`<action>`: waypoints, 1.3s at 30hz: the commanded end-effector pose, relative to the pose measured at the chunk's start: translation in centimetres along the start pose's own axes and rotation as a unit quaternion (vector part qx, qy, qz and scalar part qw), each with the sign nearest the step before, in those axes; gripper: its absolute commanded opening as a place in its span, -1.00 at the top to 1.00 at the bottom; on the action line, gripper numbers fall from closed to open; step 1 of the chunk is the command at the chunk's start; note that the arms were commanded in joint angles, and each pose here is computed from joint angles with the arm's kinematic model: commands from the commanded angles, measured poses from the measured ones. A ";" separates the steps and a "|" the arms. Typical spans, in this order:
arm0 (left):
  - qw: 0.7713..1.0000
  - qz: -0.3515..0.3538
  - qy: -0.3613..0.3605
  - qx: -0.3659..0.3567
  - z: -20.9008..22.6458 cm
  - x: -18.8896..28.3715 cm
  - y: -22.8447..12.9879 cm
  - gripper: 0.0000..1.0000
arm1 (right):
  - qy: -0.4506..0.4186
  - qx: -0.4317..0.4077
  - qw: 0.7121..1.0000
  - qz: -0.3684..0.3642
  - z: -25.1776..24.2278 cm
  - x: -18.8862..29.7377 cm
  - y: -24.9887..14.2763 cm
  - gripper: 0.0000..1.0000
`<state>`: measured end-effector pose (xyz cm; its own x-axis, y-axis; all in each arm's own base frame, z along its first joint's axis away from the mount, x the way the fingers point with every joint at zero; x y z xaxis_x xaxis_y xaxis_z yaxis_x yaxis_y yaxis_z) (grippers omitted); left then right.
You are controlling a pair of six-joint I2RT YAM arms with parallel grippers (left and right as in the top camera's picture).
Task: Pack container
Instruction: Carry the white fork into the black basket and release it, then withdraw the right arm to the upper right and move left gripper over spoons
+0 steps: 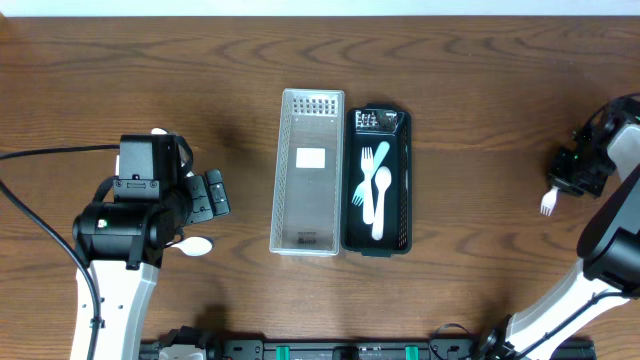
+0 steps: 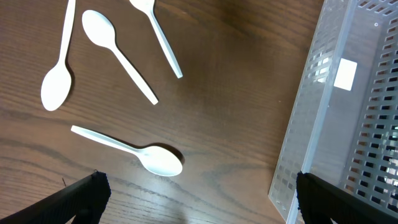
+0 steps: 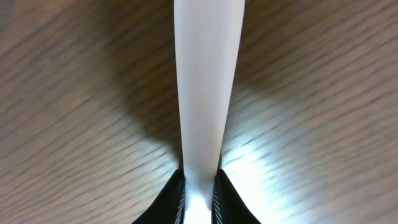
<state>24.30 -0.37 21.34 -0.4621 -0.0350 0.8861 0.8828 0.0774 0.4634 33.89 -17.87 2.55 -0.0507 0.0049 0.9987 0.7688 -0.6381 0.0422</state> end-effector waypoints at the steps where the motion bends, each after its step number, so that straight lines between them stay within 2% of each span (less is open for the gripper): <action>1: 1.000 -0.007 0.005 0.008 0.3 0.4 0.5 -0.96 | 0.031 0.004 0.996 -0.088 3.4 6.9 1.7 0.97; 4: 1.000 -0.007 0.005 0.008 0.3 0.4 0.4 -0.96 | 0.063 0.037 0.986 -0.150 7.2 12.9 1.1 0.97; 7: 1.000 -0.007 0.005 0.008 0.3 0.4 0.5 -0.96 | 0.099 0.076 0.973 -0.192 11.7 18.4 -1.3 0.98; 9: 1.000 -0.007 0.005 0.008 0.3 0.4 0.5 -0.96 | 0.126 0.097 0.966 -0.203 15.0 21.0 -3.9 0.97; 12: 1.000 -0.007 0.005 0.008 0.3 0.4 0.5 -0.96 | 0.153 0.128 0.959 -0.201 18.6 22.1 -6.9 0.97; 18: 1.000 -0.007 0.005 0.008 0.3 0.4 0.5 -0.96 | 0.171 0.200 0.953 -0.149 25.3 20.3 -13.9 0.97; 23: 1.000 -0.007 0.005 0.008 0.3 0.4 0.4 -0.96 | 0.143 0.241 0.954 -0.107 28.9 16.6 -18.4 0.97; 31: 1.000 -0.006 0.005 0.008 0.3 0.3 0.4 -0.96 | 0.056 0.290 0.955 -0.022 30.6 7.8 -22.5 0.97; 34: 1.000 -0.007 0.005 0.008 0.3 0.4 0.4 -0.96 | 0.035 0.297 0.954 -0.005 30.6 5.8 -23.2 0.97; 35: 1.000 -0.006 0.005 0.008 0.3 0.3 0.4 -0.96 | 0.030 0.300 0.954 -0.001 30.6 5.4 -23.4 0.94; 36: 1.000 -0.006 0.005 0.008 0.3 0.3 0.4 -0.96 | 0.027 0.301 0.953 0.001 30.6 5.1 -23.5 0.82; 37: 1.000 -0.007 0.005 0.008 0.3 0.4 0.4 -0.96 | 0.026 0.304 0.952 0.002 30.6 5.0 -23.5 0.45; 38: 1.000 -0.006 0.005 0.008 0.3 0.3 0.4 -0.96 | 0.026 0.304 0.952 0.002 30.6 4.9 -23.5 0.31; 39: 1.000 -0.007 0.005 0.008 0.3 0.4 0.4 -0.96 | 0.026 0.304 0.952 0.003 30.6 4.9 -23.5 0.26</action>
<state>24.30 -0.37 21.34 -0.4621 -0.0350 0.8861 0.8828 0.0774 0.4634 35.13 20.58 7.20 -0.0567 -0.0536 0.9970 0.9957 -0.0757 0.0526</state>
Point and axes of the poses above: each gripper's point midway between its finger pads, its own x axis back along the fingers, its own z axis along the line the jaws close on, y = z × x, the point moved 2 cm from there along x, back along the fingers, and after that the axes turned 9 degrees about -x, right-handed, at the moved point
